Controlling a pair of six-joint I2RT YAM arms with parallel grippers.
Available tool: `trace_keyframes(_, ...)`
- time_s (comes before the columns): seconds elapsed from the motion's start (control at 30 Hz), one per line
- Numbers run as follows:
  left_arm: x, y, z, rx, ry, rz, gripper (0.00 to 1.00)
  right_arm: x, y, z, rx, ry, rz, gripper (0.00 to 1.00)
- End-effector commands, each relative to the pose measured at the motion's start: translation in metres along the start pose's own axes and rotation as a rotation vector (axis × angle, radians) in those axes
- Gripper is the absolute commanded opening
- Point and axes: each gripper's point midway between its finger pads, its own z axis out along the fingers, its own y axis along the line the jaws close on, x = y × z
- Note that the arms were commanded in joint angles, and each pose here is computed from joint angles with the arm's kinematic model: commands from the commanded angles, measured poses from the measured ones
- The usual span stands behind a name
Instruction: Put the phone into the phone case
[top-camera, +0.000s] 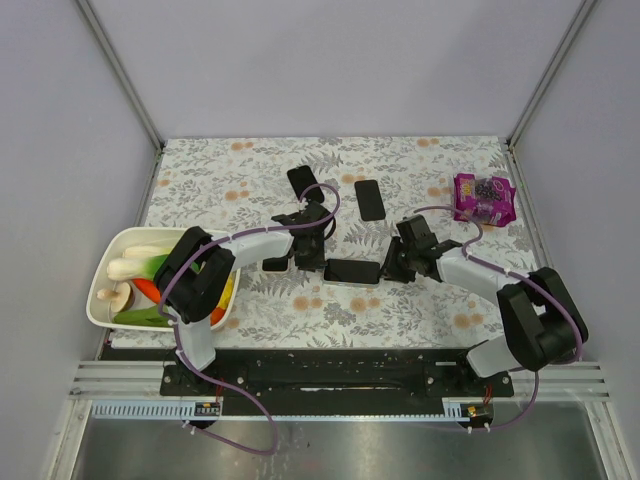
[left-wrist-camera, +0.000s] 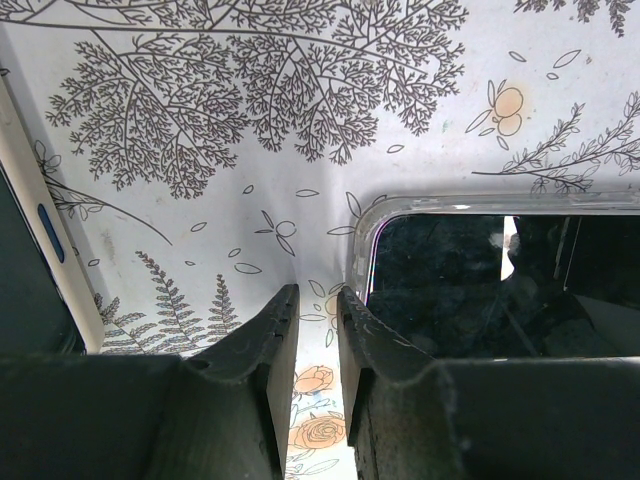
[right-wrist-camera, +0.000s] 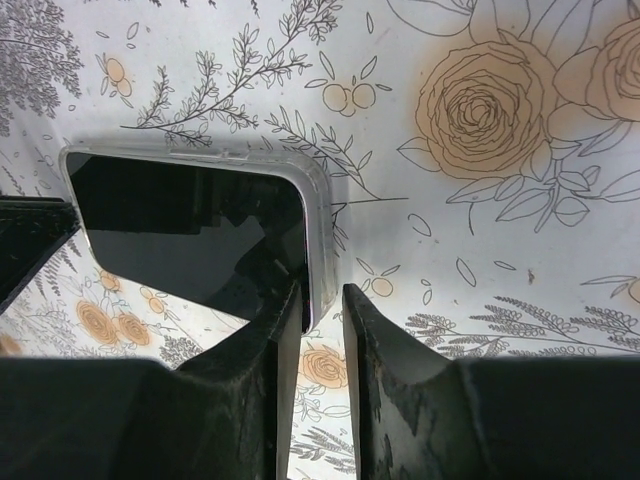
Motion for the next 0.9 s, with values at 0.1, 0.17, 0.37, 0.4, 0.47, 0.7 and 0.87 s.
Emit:
trace_keyframes(0.1,-0.005,-0.008,0.002,0.038,-0.023,-0.003,0.26,0.001,0.019,0.008,-0.025,0.011,-0.05,0.26)
trace_keyframes(0.17,-0.003,-0.007,0.002,0.036,-0.02,-0.003,0.26,0.002,0.018,0.01,-0.007,0.014,-0.056,0.2)
trace_keyframes(0.37,-0.002,-0.008,0.004,0.04,-0.015,-0.003,0.26,0.018,0.012,0.017,0.041,0.06,-0.081,0.12)
trace_keyframes(0.4,-0.001,-0.008,0.005,0.043,-0.011,-0.001,0.26,0.023,0.01,0.019,0.05,0.073,-0.086,0.11)
trace_keyframes(0.47,0.0,-0.009,0.006,0.045,-0.009,-0.001,0.26,0.031,0.008,0.023,0.067,0.096,-0.098,0.09)
trace_keyframes(0.7,0.003,-0.01,0.01,0.049,0.0,0.002,0.26,0.051,0.005,0.036,0.121,0.142,-0.144,0.08)
trace_keyframes(0.87,0.004,-0.01,0.011,0.051,0.003,0.002,0.26,0.064,-0.003,0.047,0.167,0.174,-0.167,0.06)
